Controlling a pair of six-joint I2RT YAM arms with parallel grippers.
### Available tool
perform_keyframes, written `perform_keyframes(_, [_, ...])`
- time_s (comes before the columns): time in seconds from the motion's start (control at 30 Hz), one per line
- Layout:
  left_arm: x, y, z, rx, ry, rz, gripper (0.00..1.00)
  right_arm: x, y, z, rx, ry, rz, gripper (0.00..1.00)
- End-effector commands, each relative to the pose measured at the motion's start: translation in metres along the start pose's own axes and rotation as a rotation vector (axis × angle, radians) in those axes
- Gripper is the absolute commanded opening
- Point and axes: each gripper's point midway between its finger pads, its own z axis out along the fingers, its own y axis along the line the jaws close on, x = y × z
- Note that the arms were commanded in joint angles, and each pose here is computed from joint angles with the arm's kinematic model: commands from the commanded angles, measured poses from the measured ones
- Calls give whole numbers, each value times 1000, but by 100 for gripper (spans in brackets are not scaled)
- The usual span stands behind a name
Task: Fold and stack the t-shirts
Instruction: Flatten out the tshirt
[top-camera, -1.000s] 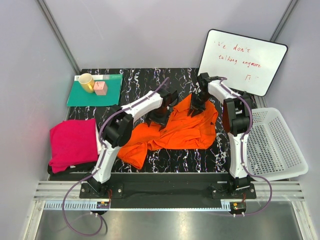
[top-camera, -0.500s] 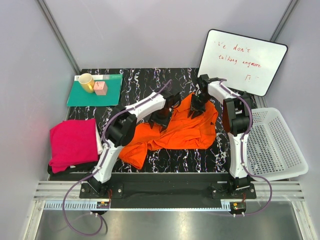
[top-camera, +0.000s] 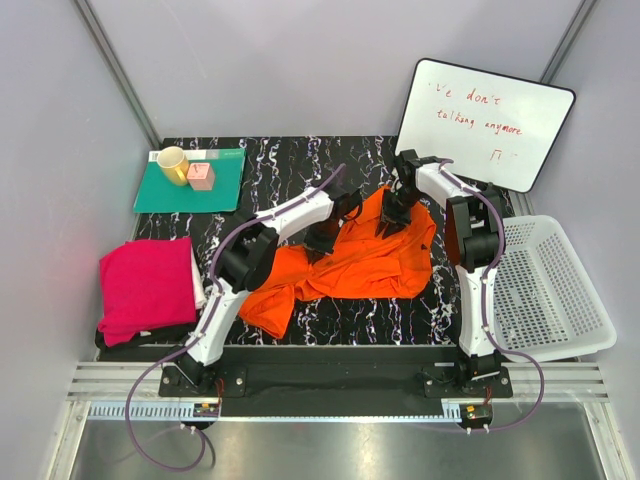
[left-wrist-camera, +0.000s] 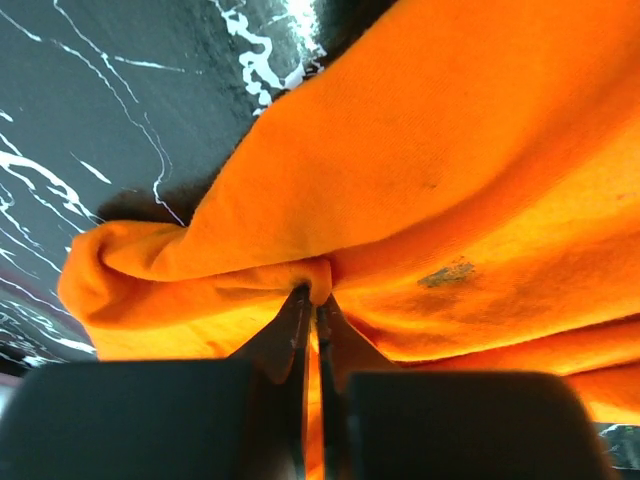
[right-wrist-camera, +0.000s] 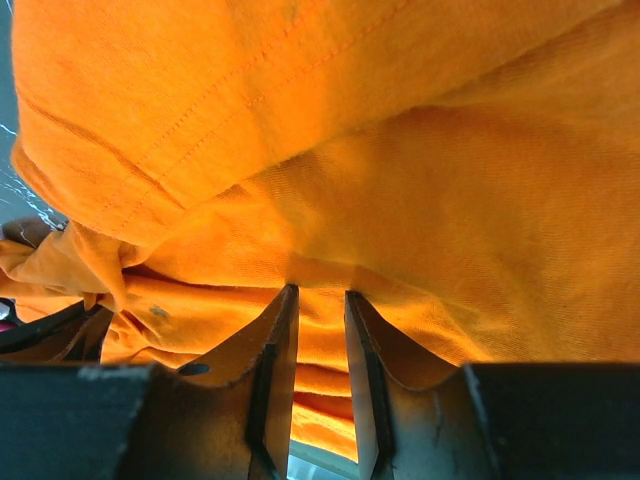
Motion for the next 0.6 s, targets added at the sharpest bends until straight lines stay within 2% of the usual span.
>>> perform_keyframes(0.0, [-6, 6, -19, -13, -53, -7, 0, -3, 15, -17, -43, -44, -24, 33])
perform_keyframes(0.33, [-2, 43, -62, -103, -126, -50, 0, -7, 16, -15, -49, -46, -21, 33])
perform_keyframes(0.47, [1, 68, -75, -139, -136, -81, 9, -5, 15, -15, -46, -43, -24, 33])
perform_keyframes(0.57, [2, 88, -76, -167, -131, -103, 11, -5, 14, -14, -43, -41, -27, 33])
